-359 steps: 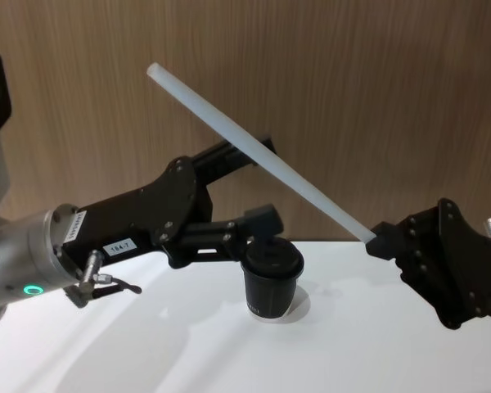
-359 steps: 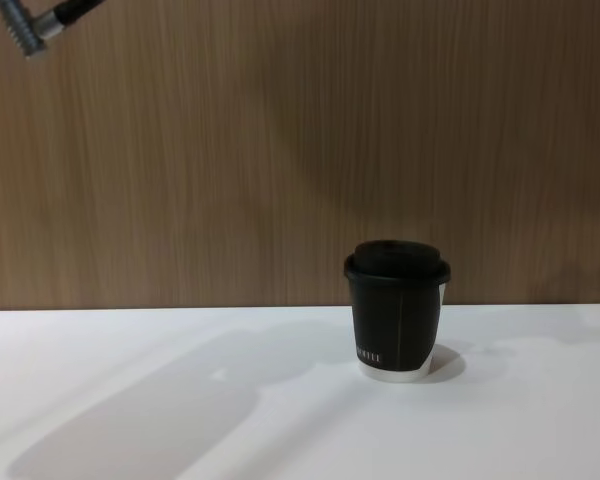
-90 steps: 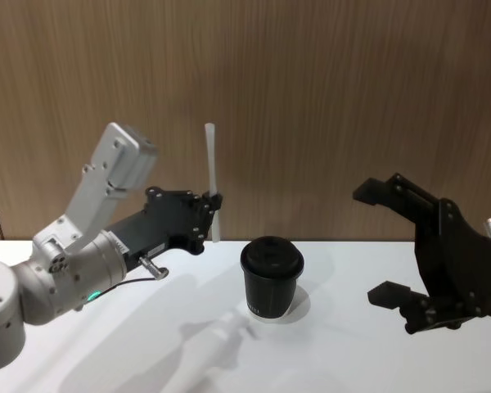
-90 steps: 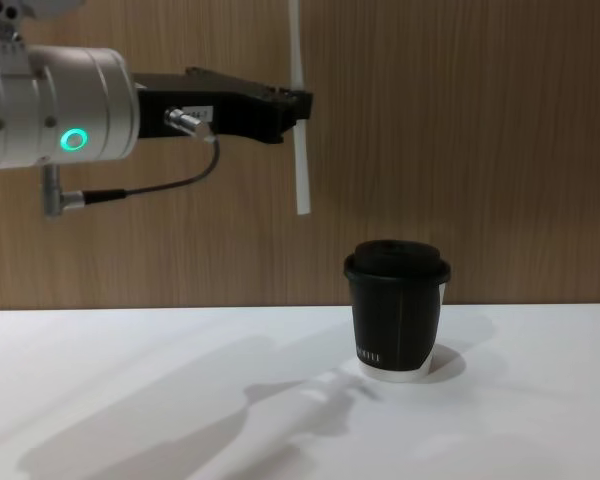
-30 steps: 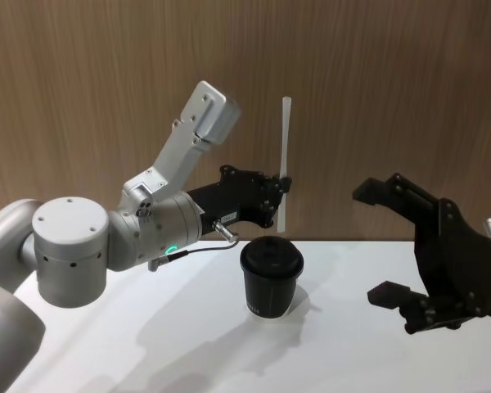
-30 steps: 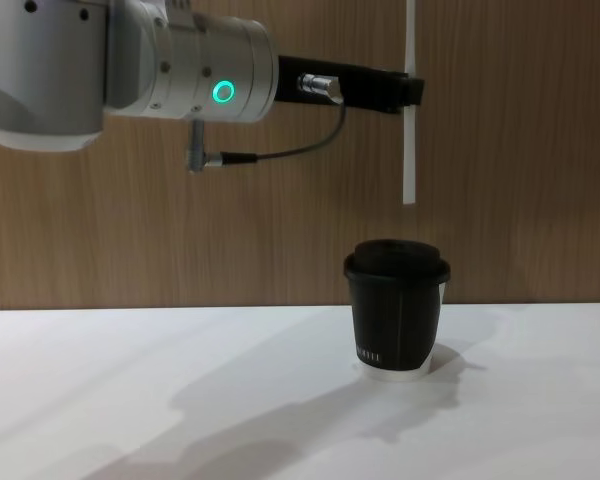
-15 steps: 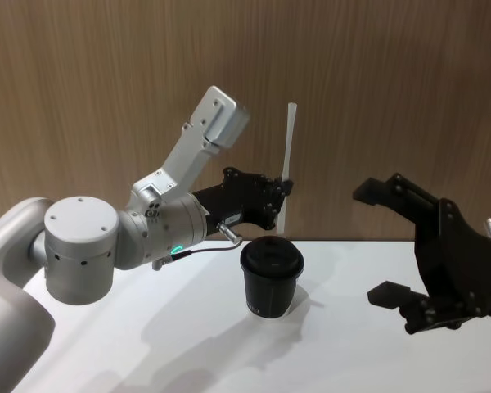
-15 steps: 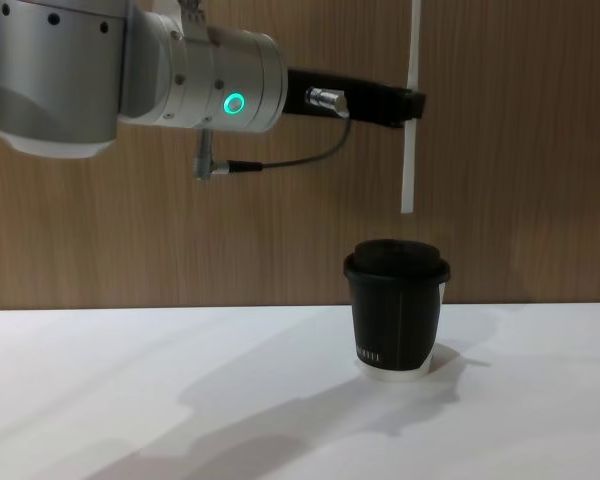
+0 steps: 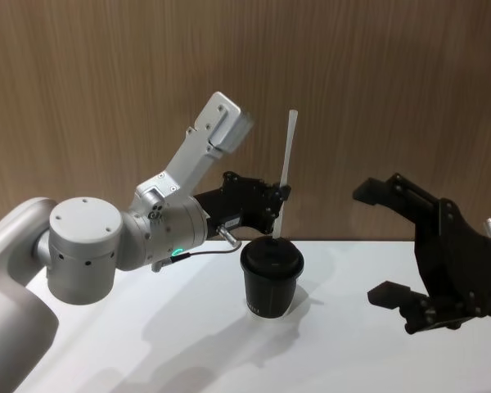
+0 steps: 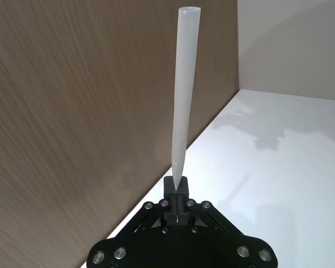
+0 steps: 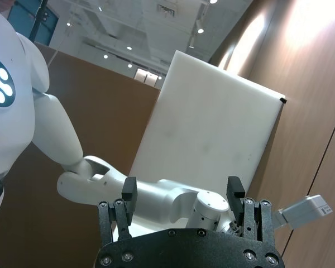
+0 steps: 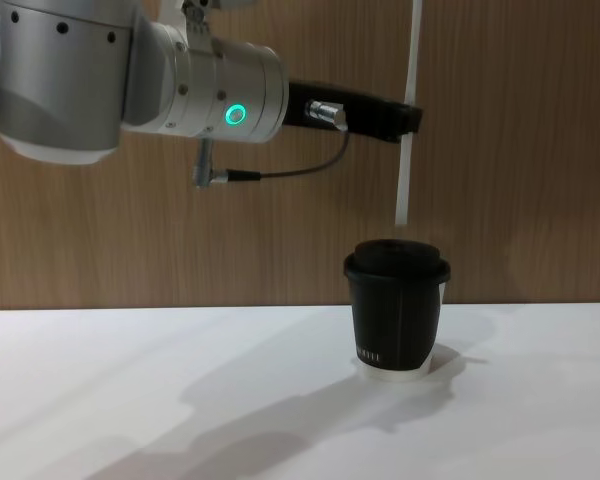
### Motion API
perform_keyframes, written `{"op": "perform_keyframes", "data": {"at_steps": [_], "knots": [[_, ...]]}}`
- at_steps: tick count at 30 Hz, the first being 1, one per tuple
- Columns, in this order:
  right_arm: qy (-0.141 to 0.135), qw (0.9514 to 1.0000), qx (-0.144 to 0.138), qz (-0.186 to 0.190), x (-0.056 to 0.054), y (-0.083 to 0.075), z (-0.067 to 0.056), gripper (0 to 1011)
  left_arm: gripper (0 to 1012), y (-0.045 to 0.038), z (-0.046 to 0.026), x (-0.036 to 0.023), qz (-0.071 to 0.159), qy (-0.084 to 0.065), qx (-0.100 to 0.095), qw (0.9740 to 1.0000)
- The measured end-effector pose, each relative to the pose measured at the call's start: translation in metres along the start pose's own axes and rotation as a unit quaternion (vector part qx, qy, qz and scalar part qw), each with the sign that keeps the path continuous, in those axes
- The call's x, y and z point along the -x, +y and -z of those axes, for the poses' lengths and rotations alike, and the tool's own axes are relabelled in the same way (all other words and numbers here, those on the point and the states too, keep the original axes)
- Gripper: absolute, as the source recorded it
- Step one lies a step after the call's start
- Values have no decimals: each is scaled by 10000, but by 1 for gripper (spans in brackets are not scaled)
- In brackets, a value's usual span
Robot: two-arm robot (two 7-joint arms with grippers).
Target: Pick up the straw with one hand, pass it to the other hand, and insert it into the cup.
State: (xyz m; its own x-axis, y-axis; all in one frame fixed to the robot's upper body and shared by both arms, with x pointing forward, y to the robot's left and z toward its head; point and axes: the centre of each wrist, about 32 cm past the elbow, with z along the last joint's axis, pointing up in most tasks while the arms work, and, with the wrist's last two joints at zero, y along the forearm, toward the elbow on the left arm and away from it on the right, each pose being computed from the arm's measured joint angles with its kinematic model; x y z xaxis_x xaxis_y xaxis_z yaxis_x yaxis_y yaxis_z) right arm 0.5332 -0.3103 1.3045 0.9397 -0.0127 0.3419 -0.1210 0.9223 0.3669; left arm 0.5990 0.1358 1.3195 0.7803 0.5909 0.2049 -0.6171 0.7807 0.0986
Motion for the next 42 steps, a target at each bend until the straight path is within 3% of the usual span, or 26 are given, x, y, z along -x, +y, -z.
{"op": "perform_keyframes", "data": {"at_steps": [21, 42], "knots": [[0, 10000, 0, 0, 0, 0, 0, 1001, 10, -91, 87, -42, -31, -26, -126, 9999], [0, 10000, 0, 0, 0, 0, 0, 1001, 10, -166, 158, -84, -50, 49, -216, 9997]]}}
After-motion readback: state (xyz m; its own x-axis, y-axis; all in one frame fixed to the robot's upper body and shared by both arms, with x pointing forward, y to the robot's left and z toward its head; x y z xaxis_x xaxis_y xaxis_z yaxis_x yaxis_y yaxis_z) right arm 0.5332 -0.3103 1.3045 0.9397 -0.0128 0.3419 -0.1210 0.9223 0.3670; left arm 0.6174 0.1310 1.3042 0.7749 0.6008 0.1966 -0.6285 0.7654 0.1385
